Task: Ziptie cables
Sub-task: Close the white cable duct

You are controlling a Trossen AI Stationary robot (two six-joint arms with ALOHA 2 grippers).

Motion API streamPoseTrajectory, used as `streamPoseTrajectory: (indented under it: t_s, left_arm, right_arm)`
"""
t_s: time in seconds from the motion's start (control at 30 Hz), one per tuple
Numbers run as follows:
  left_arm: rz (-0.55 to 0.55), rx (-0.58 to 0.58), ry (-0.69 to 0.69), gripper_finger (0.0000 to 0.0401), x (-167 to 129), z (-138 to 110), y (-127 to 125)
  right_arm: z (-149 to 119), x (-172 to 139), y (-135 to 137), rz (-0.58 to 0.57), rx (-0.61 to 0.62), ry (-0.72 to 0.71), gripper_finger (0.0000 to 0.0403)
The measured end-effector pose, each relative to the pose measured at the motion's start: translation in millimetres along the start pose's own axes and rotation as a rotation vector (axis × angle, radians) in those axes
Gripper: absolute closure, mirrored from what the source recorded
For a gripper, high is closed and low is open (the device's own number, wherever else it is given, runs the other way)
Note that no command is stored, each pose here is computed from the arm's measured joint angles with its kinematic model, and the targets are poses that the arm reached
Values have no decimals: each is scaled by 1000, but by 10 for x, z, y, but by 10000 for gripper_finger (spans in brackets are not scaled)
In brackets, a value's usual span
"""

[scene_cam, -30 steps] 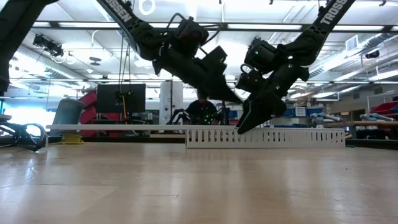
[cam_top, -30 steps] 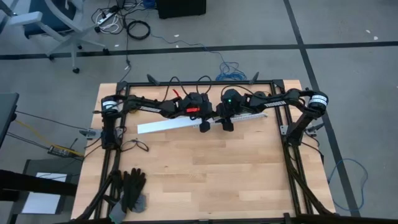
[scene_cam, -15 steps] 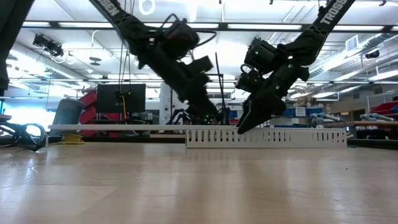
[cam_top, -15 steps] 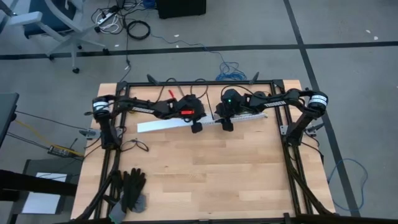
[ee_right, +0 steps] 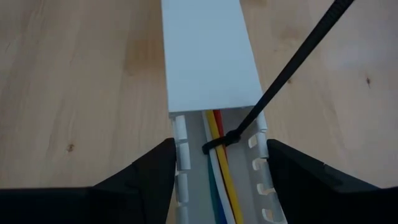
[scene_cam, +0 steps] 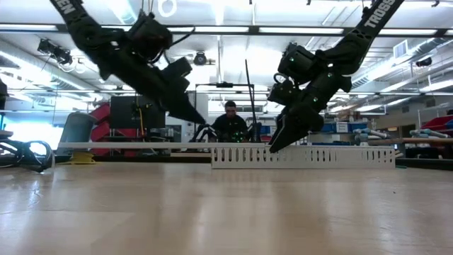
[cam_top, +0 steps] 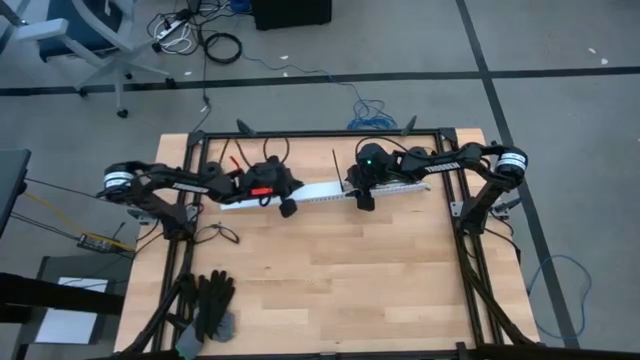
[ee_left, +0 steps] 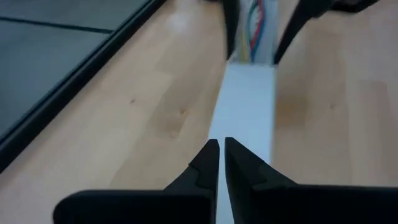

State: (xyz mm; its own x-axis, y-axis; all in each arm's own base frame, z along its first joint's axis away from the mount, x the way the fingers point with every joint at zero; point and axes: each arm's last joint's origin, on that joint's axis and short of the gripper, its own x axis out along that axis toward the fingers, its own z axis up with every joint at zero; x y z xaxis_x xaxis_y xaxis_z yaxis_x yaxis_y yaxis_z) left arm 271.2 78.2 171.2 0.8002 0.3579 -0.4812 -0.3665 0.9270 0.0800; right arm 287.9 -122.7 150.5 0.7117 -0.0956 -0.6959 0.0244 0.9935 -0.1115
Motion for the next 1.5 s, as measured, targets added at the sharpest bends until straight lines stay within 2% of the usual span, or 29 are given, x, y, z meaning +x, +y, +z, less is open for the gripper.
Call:
streamPoseTrajectory:
  t_s: [0.2,0.5,0.77,1.1,1.5]
  left_arm:
    - [24,1,-8,401,-49,-52,13]
    - [-48,6,47,401,142,-153,-34]
    - [-67,50,15,401,375,7,-57]
    - [-143,47,64,401,649,0,-76]
    - [-207,70,111,401,930,171,-82]
  right_arm:
    - [1,0,-2,-1,3,-2,178]
    - [6,0,-5,-3,17,-7,178]
    - [9,-1,-6,-4,50,-10,178]
    - [10,1,-1,-1,48,-11,180]
    - [16,1,3,14,46,-21,179]
